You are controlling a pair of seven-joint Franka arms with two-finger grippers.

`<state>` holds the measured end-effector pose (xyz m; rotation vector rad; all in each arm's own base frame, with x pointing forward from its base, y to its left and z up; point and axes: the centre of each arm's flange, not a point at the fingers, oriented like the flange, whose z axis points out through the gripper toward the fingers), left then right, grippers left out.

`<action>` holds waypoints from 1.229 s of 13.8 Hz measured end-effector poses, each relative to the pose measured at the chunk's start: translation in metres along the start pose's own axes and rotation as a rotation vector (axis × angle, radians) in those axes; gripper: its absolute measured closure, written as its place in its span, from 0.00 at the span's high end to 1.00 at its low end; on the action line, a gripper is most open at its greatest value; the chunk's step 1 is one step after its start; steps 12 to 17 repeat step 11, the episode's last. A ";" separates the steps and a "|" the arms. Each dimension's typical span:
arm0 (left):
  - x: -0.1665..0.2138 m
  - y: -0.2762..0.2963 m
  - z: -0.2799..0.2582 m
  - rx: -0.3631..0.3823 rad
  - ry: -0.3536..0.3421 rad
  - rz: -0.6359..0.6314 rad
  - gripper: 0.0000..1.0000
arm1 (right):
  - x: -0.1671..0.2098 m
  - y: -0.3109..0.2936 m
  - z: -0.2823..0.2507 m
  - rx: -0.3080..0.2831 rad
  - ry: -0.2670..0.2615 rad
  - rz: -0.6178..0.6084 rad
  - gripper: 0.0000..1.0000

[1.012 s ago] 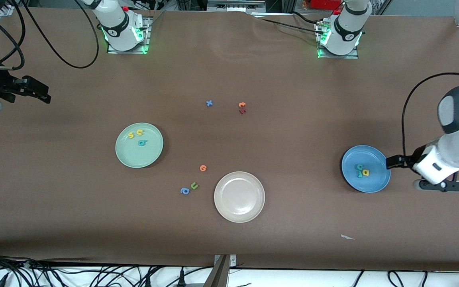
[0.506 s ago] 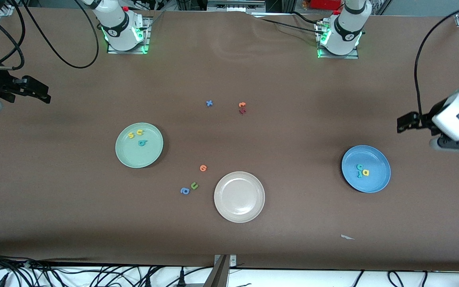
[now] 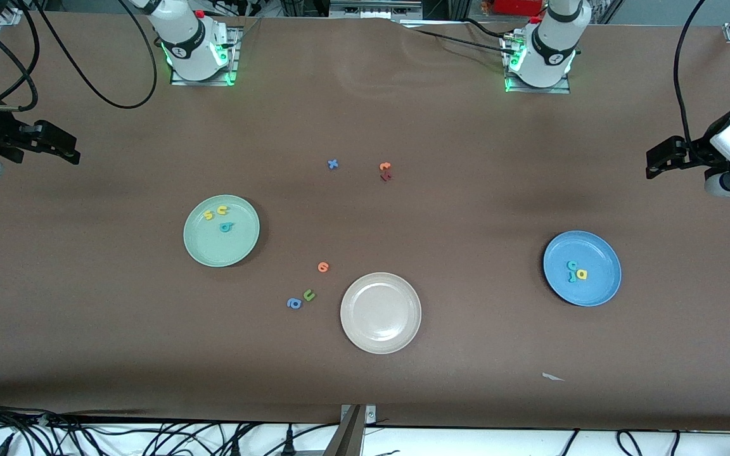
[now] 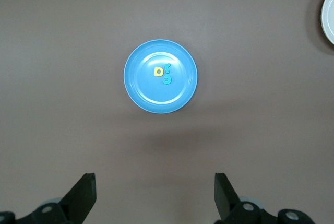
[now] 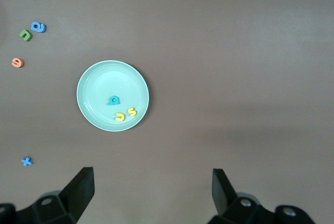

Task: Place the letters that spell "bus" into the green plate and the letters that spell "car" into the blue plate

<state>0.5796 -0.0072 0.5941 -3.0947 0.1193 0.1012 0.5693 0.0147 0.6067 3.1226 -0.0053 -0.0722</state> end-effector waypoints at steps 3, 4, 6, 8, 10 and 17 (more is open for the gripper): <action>0.000 0.001 0.001 -0.046 0.001 -0.007 1.00 | 0.000 0.000 0.000 0.000 0.000 0.000 1.00; 0.000 0.000 0.001 -0.049 0.000 -0.009 1.00 | 0.000 0.000 0.000 0.000 0.000 0.000 1.00; -0.001 0.000 0.002 -0.050 -0.008 -0.008 1.00 | 0.000 0.000 0.000 0.000 0.000 0.000 1.00; -0.002 0.001 0.002 -0.051 -0.014 -0.008 1.00 | 0.000 0.000 0.000 0.000 0.000 0.000 1.00; -0.002 0.001 0.002 -0.051 -0.015 -0.007 1.00 | 0.000 0.000 0.000 0.000 0.000 0.000 1.00; -0.002 0.001 0.002 -0.051 -0.016 -0.007 1.00 | 0.000 0.000 0.000 0.000 0.000 0.000 1.00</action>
